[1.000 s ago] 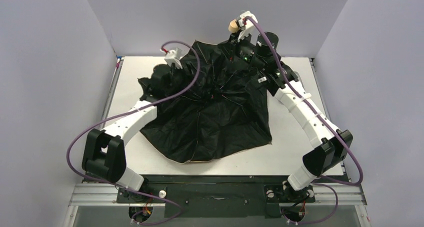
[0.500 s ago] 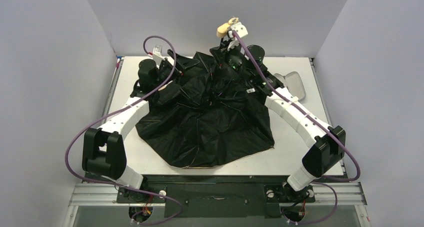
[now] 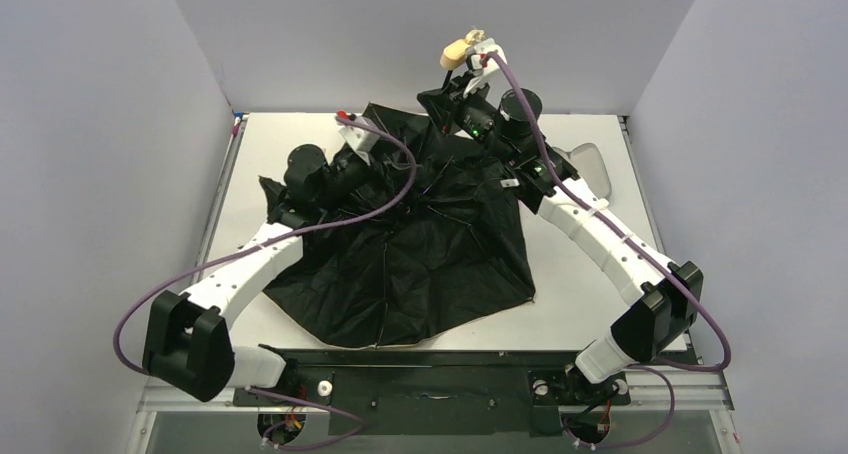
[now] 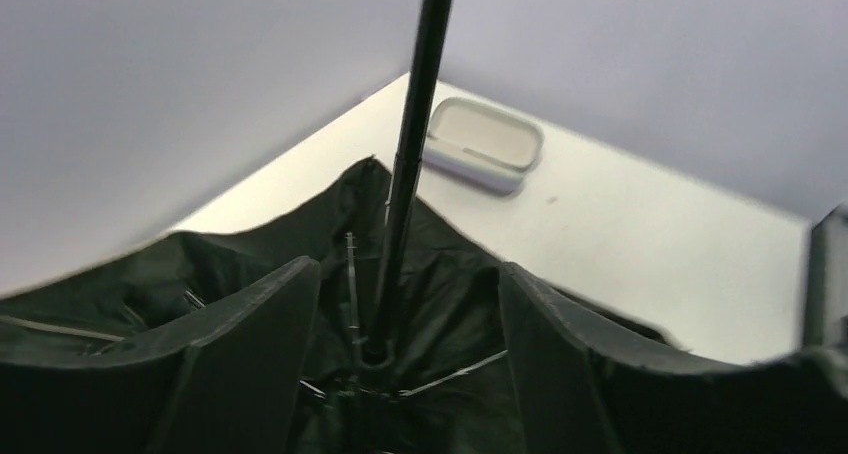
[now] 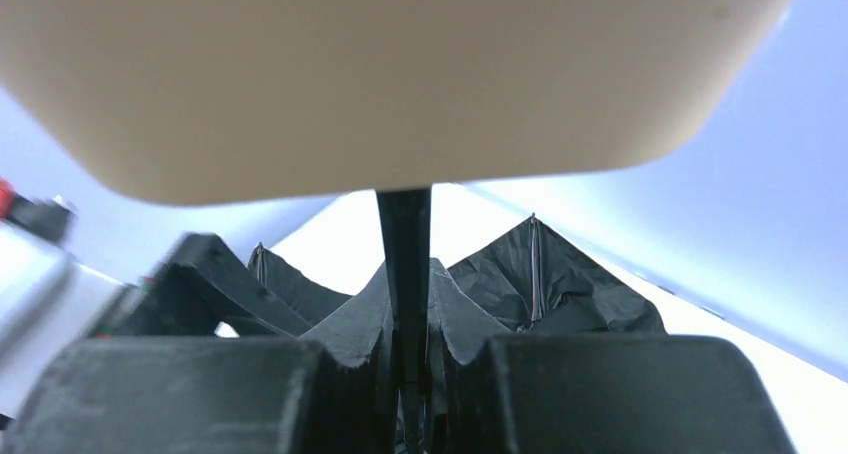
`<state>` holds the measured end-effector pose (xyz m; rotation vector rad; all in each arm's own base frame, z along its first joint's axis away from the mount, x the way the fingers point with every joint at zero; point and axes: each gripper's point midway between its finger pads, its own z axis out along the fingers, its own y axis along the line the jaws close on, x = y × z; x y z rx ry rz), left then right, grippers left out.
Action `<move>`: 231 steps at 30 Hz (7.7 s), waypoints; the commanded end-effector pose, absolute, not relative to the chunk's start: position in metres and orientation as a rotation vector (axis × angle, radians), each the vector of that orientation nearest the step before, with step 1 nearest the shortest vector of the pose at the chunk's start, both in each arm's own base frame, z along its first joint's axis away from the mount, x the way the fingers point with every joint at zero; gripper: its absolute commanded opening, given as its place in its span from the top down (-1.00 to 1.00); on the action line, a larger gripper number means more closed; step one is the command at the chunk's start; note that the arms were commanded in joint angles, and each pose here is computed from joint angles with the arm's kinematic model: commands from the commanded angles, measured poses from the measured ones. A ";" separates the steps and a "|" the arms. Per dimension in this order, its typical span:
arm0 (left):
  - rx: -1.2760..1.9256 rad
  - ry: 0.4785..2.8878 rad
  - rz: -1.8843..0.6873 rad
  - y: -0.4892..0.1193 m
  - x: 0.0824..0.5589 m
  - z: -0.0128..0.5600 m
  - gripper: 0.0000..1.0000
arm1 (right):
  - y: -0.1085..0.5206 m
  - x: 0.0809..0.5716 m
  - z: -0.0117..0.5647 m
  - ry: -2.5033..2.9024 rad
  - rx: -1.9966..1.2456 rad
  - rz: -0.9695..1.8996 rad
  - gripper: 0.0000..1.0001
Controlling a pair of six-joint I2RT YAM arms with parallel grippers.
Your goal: Open the umbrella
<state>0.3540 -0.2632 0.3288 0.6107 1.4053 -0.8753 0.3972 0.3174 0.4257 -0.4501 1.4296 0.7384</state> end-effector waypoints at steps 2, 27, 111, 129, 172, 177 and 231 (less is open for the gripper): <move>0.945 1.193 -0.595 -0.284 0.376 0.320 -0.16 | 0.302 0.356 0.524 1.187 -0.406 0.855 1.00; 1.057 1.320 -0.509 -0.287 0.408 0.264 0.50 | 0.289 0.331 0.579 1.115 -0.390 0.919 1.00; 1.630 0.191 0.570 -0.202 0.348 0.427 1.00 | 0.245 0.234 0.416 1.883 -0.804 0.912 -0.55; 1.701 0.156 0.692 -0.216 0.360 0.419 1.00 | 0.316 0.187 0.335 2.179 -0.940 1.399 -0.19; 1.442 0.536 1.277 -0.022 0.504 0.468 0.98 | 0.240 0.107 0.240 2.390 -1.308 1.234 1.00; 1.426 0.571 1.330 0.000 0.513 0.474 0.91 | 0.236 0.108 0.241 2.391 -1.278 1.232 1.00; 1.080 1.212 1.808 0.184 0.566 0.469 0.85 | 0.216 0.107 0.223 2.433 -1.265 1.145 1.00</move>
